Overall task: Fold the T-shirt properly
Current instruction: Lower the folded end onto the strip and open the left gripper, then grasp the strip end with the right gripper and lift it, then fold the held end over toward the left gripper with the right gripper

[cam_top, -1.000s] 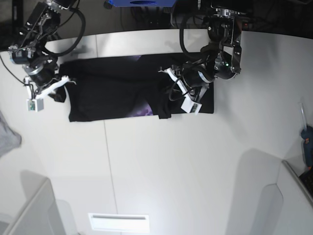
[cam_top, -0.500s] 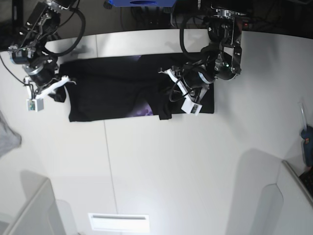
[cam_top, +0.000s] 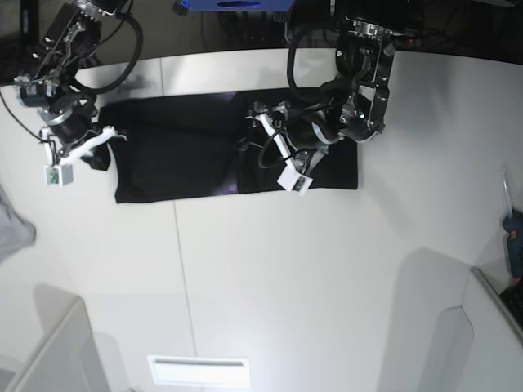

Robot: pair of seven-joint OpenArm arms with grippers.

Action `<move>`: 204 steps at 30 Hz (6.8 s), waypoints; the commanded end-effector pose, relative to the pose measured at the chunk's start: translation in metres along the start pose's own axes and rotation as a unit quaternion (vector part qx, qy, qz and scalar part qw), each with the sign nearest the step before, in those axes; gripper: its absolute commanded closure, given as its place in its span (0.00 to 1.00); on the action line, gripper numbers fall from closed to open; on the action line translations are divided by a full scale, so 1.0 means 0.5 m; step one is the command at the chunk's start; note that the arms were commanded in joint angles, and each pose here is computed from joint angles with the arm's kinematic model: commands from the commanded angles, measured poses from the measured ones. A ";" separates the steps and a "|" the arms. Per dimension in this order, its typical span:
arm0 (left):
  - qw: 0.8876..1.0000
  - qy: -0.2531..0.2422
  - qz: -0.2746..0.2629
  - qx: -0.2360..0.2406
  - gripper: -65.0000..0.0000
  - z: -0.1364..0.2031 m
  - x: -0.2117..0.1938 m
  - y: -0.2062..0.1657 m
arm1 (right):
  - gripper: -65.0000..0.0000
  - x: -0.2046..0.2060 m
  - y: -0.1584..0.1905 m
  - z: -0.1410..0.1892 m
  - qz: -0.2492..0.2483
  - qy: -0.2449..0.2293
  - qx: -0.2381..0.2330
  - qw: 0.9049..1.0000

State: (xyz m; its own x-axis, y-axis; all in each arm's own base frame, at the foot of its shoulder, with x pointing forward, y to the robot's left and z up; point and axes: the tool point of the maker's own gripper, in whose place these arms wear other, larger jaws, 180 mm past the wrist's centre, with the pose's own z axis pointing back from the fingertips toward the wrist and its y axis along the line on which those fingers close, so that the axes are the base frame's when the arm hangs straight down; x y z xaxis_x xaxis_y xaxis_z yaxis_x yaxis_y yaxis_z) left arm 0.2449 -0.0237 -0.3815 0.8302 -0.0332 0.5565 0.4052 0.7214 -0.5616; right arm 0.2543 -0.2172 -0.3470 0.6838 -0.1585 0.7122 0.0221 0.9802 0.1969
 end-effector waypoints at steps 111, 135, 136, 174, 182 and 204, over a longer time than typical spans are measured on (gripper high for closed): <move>0.960 -0.051 -0.033 0.274 1.00 0.278 -0.011 0.294 | 1.00 -0.157 0.037 -0.140 -0.079 0.213 0.138 0.964; 0.969 0.022 0.009 0.247 1.00 0.191 -0.097 0.322 | 1.00 -0.004 0.169 -0.050 -0.001 0.107 0.123 0.987; 0.970 0.025 0.007 0.242 1.00 0.184 -0.099 0.315 | 1.00 0.000 0.180 -0.046 -0.001 0.104 0.126 0.987; 0.987 0.039 -0.011 0.153 1.00 0.023 -0.053 0.218 | 1.00 0.014 0.309 -0.021 0.010 0.062 0.190 0.980; 0.988 0.028 -0.016 0.149 1.00 0.015 -0.021 0.212 | 1.00 0.024 0.319 -0.023 0.009 0.056 0.195 0.979; 0.988 0.028 -0.017 0.149 1.00 0.016 -0.021 0.211 | 1.00 0.026 0.400 -0.048 -0.014 0.063 0.238 0.969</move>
State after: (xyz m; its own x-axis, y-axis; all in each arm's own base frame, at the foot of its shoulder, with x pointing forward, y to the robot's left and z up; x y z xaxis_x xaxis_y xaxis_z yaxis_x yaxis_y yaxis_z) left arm 0.2801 0.0522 -0.4366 0.8289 -0.0624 0.5558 0.3108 0.8776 -0.3649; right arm 0.2759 -0.0209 -0.3286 0.8089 -0.1301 0.5733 -0.2450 0.8119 0.5299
